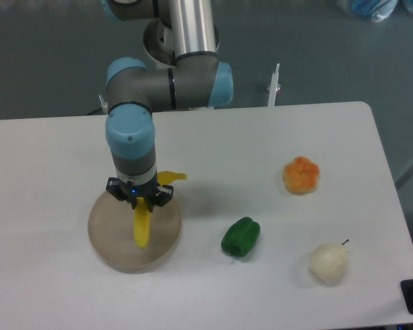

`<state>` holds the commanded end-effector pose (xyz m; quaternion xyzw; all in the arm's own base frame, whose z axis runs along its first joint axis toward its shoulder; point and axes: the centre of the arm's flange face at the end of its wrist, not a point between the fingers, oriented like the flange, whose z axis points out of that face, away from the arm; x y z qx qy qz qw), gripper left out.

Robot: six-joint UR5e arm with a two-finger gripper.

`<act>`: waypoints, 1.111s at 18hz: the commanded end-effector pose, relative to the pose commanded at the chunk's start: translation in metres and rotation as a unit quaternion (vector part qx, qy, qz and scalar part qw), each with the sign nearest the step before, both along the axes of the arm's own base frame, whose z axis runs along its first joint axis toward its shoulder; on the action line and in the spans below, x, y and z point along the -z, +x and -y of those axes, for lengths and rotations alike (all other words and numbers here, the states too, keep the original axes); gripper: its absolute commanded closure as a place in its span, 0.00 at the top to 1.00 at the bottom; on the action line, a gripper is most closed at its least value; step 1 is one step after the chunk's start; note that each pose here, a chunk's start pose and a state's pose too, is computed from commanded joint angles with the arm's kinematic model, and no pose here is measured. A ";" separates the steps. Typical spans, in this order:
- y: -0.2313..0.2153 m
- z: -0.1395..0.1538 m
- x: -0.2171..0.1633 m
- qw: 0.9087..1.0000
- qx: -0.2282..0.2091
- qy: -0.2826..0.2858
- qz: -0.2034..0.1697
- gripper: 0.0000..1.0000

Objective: Place bananas on a plate
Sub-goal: 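Carry the banana across the table over the beige plate, then lower the banana onto the plate surface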

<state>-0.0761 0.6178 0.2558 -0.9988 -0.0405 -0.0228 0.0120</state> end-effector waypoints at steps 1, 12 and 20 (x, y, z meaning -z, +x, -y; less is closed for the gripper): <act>0.001 -0.002 0.003 1.000 0.002 0.002 -0.001 0.26; 0.025 -0.012 0.038 1.000 0.015 -0.003 0.000 0.26; 0.038 -0.011 0.042 1.000 0.025 -0.008 0.001 0.26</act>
